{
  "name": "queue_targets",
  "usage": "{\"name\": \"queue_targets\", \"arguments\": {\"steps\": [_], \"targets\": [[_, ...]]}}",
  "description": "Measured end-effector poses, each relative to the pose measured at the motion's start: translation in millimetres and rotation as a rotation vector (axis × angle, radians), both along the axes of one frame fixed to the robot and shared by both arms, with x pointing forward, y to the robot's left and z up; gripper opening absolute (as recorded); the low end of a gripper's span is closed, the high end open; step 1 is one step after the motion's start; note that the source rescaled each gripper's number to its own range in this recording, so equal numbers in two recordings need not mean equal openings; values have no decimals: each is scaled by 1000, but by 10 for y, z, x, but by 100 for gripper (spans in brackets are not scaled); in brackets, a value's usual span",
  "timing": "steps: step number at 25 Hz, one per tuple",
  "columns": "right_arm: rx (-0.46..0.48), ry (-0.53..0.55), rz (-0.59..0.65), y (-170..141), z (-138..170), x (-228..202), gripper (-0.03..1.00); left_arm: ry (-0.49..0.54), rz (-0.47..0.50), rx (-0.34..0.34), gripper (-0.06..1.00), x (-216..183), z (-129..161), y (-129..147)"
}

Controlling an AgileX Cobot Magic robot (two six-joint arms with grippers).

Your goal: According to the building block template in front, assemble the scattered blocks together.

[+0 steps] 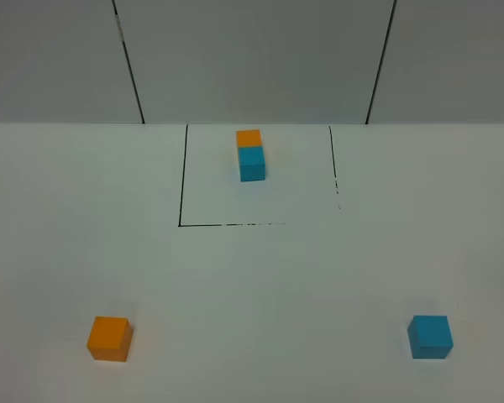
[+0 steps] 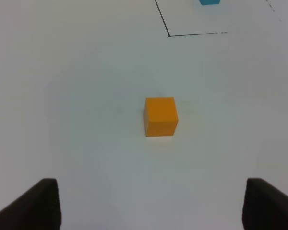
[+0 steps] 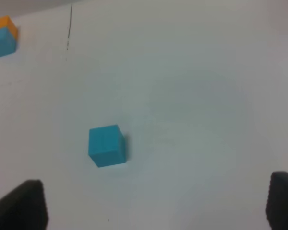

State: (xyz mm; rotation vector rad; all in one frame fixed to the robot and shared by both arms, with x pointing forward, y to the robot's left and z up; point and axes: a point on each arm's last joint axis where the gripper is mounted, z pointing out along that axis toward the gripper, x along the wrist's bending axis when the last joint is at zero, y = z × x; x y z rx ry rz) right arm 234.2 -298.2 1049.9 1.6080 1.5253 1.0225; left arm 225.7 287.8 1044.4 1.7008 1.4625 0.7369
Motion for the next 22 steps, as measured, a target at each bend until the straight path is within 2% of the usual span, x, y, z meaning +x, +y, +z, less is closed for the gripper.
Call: {"name": "queue_targets", "arguments": {"steps": [22], "targets": [[0,0,0,0,0,0,82,0,0,0,62,0,0,0]]}}
